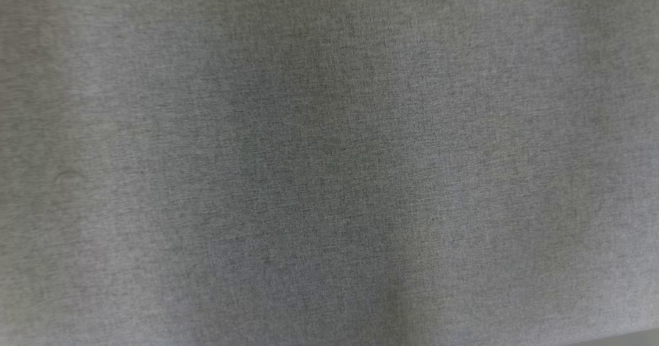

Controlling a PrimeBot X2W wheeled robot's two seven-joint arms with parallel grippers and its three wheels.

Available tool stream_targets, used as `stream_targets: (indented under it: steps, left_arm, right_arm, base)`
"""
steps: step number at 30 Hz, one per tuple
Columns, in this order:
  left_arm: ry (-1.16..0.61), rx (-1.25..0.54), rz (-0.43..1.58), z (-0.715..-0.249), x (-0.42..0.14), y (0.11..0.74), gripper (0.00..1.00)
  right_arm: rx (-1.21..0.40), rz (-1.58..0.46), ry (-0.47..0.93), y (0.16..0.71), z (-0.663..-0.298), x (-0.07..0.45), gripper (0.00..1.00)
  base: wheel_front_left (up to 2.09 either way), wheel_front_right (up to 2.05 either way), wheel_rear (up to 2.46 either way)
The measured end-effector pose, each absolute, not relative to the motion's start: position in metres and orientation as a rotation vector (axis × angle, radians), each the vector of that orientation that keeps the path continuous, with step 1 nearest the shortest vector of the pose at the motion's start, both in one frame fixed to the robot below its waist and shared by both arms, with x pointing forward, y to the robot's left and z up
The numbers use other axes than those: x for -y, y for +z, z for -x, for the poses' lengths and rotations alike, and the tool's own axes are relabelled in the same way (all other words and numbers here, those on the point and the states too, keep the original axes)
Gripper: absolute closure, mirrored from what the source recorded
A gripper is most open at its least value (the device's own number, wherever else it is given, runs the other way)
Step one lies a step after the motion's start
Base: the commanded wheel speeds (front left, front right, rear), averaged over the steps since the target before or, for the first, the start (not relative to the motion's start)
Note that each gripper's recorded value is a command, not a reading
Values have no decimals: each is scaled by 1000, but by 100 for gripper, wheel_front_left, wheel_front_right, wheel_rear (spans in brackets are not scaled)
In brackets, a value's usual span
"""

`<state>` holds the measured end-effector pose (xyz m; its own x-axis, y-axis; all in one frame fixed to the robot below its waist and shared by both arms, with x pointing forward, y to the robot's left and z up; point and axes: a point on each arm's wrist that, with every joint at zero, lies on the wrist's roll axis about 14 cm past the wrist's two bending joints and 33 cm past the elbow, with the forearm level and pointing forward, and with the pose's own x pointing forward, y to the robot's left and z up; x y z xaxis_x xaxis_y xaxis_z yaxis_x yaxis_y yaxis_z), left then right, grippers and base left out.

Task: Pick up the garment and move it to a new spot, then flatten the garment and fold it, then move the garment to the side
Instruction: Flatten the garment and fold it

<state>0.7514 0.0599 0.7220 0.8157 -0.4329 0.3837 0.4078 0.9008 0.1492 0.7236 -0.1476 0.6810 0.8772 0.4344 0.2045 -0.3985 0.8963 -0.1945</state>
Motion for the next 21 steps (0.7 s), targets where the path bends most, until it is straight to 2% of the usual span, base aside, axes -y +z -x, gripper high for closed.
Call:
stream_targets:
  steps: [11, 17, 21]
  left_arm:
    - [-464, 368, -46, -765, -55, 677, 100]
    - [-497, 347, 7, -747, -55, 648, 100]
    - [-489, 314, 74, -724, -63, 622, 100]
  right_arm:
    - [164, 159, 460, 628, -733, 147, 100]
    - [111, 124, 523, 594, -704, 148, 100]
    - [34, 79, 577, 563, -670, 142, 100]
  base:
    - [0, 0, 0]
    - [0, 0, 0]
    - [0, 0, 0]
